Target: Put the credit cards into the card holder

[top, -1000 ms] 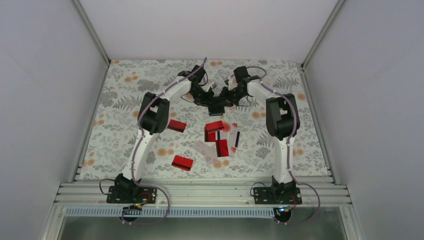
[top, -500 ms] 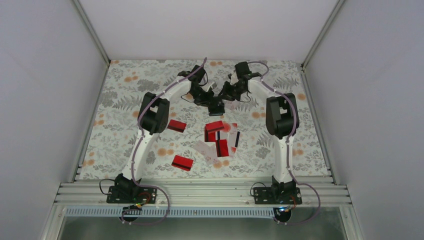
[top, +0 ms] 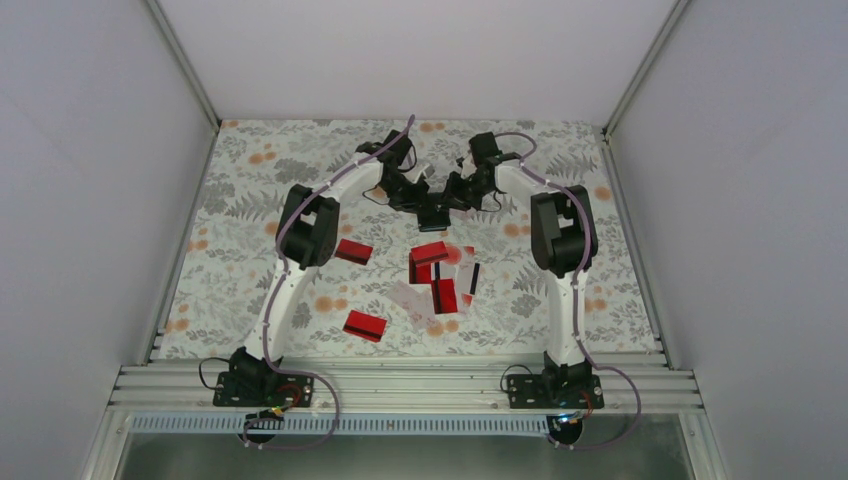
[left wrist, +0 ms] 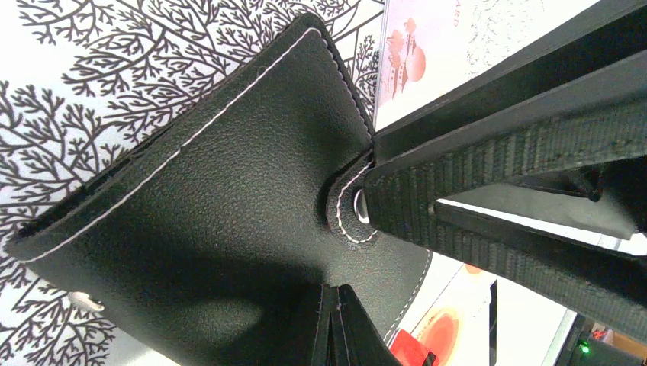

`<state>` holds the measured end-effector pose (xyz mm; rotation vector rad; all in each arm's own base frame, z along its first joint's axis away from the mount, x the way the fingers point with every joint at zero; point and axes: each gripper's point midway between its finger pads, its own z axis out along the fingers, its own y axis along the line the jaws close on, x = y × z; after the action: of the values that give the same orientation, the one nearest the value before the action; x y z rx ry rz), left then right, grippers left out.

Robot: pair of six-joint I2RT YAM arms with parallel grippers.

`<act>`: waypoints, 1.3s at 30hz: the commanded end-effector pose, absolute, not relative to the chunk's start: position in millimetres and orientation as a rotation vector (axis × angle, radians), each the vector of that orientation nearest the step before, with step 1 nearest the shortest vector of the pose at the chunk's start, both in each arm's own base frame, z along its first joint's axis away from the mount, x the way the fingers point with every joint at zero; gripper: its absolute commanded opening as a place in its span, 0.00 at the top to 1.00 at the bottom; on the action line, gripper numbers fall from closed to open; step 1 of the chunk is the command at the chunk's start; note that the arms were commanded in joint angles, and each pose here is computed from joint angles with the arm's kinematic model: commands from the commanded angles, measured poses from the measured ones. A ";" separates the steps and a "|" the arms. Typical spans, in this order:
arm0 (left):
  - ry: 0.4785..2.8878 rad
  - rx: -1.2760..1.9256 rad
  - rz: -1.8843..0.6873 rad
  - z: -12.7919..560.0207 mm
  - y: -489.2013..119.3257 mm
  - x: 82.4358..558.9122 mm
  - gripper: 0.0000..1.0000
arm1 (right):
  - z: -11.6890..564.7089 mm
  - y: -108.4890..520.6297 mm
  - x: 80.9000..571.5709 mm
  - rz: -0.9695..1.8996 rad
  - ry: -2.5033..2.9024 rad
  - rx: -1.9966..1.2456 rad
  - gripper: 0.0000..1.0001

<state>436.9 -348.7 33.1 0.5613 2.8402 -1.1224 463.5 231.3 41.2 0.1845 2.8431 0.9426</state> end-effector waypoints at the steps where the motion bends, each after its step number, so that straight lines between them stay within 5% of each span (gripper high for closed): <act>1: 2.909 0.586 -1.054 -9.1 -348.9 427.4 0.98 | 28.6 233.3 455.8 0.969 2.865 0.209 0.82; 39: 2.930 0.584 -1.048 -19.2 -346.5 425.7 0.98 | -15.0 249.3 394.6 0.925 3.081 0.124 0.85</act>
<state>436.5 -349.0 31.9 0.5665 2.8384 -1.1330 456.3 234.8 33.0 0.1418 2.8429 0.9778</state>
